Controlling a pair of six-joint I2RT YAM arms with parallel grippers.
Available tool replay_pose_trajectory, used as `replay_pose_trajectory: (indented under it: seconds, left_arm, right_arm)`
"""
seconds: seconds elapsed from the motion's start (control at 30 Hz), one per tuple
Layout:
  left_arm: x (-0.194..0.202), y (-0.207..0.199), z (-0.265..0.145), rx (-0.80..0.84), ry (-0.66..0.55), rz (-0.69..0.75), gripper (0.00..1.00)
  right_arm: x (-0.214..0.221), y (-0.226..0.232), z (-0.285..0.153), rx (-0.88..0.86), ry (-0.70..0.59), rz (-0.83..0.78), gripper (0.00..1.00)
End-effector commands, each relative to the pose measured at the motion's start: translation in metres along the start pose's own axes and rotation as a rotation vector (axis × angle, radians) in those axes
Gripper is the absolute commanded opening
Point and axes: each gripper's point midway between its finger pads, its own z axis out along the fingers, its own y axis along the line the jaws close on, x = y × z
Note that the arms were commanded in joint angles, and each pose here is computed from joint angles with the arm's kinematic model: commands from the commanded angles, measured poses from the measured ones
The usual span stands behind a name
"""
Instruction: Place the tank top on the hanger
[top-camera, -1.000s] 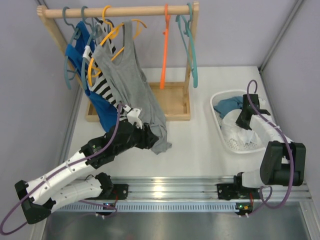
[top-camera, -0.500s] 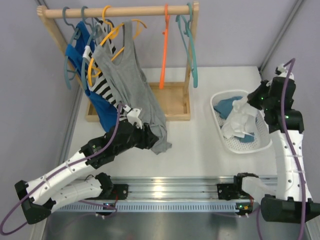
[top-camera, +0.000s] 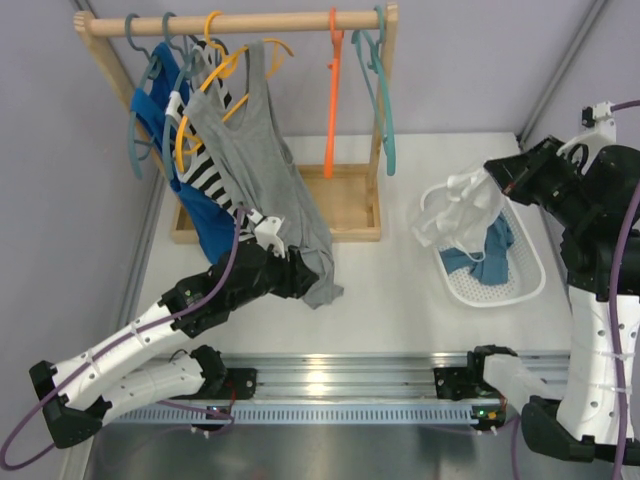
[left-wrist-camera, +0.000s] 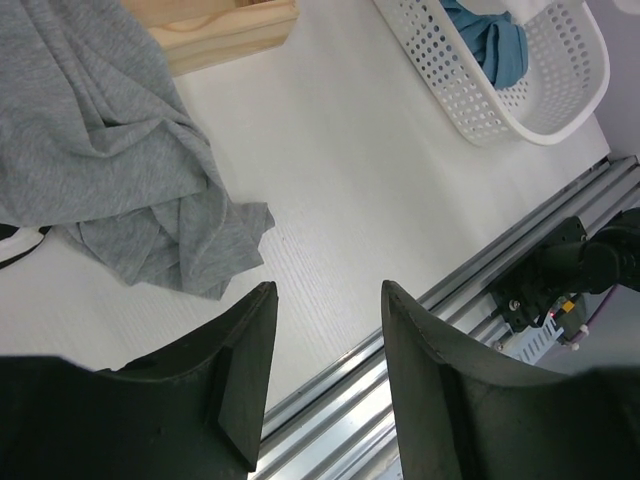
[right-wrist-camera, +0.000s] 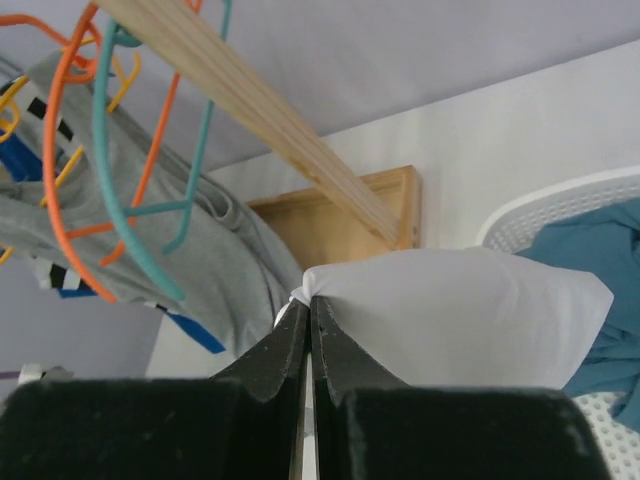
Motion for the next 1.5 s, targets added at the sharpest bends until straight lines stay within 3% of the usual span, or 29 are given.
replay_pose_trajectory:
  seconds: [0.0,0.2,0.37,0.57,0.77,0.97,1.0,1.1,1.3,1.47]
  left_arm:
    - [-0.029,-0.025,-0.007,0.097,-0.09,0.006,0.51]
    - [-0.031,-0.031,-0.002,0.128,-0.103,0.003,0.52]
    - [-0.021,-0.032,0.008,0.149,-0.087,-0.018,0.52]
    - [-0.001,-0.028,0.012,0.169,-0.067,-0.073,0.52]
    - [0.029,-0.008,0.03,0.123,-0.033,-0.088,0.52]
    - [0.058,0.014,0.052,0.052,0.001,-0.087,0.52]
    - [0.065,0.018,0.055,0.043,0.016,-0.085,0.52]
    - [0.079,0.022,0.065,0.028,0.05,-0.072,0.52]
    - [0.085,0.011,0.075,0.067,0.065,-0.016,0.52]
    - [0.096,0.004,0.086,0.068,0.108,0.094,0.52]
  right_arm:
    - [0.003,0.041,-0.019,-0.176,0.035,0.04,0.0]
    - [0.027,0.07,-0.02,-0.319,0.105,0.085,0.0]
    - [0.101,0.089,0.012,-0.304,0.217,0.092,0.0]
    - [0.143,0.093,0.03,-0.288,0.265,0.183,0.0]
    - [0.21,0.078,0.062,-0.241,0.388,0.215,0.0]
    - [0.269,0.022,0.087,-0.095,0.505,0.175,0.0]
    - [0.28,0.009,0.09,-0.06,0.524,0.165,0.02]
    - [0.293,-0.02,0.098,0.03,0.524,0.106,0.25]
    - [0.287,-0.05,0.103,0.155,0.489,0.006,0.59]
    - [0.272,-0.054,0.093,0.18,0.447,-0.018,0.65]
